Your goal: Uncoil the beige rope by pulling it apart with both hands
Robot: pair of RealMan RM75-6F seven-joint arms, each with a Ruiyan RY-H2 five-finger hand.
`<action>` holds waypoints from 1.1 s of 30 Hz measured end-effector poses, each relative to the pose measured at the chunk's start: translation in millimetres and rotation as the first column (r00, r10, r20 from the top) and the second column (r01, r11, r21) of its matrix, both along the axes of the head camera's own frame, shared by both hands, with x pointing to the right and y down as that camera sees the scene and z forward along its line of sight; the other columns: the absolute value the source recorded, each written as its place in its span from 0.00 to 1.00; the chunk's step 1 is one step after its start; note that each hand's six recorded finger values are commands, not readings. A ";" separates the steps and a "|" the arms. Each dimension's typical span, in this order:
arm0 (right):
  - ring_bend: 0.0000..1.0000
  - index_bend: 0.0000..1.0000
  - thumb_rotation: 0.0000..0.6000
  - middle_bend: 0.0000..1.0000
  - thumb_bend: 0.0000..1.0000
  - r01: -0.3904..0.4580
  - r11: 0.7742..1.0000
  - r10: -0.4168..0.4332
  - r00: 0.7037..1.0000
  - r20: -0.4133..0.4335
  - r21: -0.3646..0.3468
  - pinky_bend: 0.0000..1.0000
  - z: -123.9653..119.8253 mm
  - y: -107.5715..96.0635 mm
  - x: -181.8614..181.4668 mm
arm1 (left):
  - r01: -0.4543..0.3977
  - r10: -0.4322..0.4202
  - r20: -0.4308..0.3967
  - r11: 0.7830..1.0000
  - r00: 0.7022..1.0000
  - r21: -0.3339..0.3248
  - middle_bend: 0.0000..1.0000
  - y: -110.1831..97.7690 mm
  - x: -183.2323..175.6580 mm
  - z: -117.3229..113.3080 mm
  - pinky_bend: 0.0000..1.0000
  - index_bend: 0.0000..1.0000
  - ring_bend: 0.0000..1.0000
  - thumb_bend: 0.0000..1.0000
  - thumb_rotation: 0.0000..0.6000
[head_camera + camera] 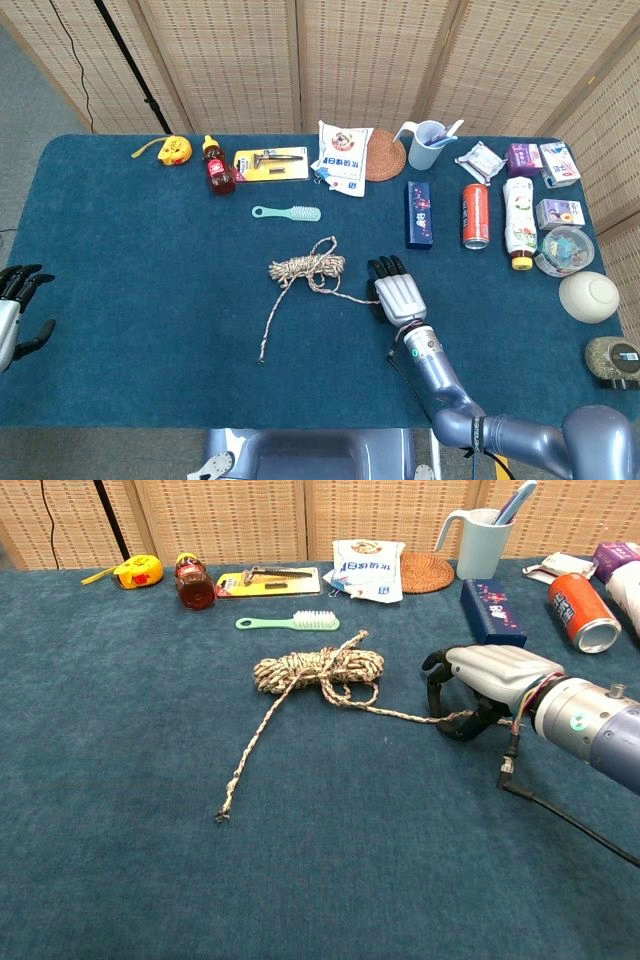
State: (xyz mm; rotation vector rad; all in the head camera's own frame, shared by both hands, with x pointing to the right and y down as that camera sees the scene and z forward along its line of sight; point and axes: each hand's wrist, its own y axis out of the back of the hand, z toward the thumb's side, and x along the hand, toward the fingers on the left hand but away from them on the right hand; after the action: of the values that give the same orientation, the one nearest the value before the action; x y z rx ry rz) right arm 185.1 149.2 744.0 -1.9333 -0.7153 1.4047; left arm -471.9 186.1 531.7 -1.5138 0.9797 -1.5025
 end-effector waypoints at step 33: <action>0.01 0.60 1.00 0.22 0.44 0.007 1.000 -0.007 1.000 0.006 0.004 0.00 -2.2 -0.1 -1.0 | -0.008 0.008 -0.005 1.000 1.000 0.002 0.19 -0.9 3.2 1.3 0.00 0.25 0.13 0.29 1.00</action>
State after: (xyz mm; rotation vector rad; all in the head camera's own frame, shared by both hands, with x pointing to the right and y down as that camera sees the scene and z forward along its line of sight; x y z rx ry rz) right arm 184.1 149.0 741.7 -1.9356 -0.7128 1.3924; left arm -468.7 185.3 533.1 -1.5187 0.9762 -1.4924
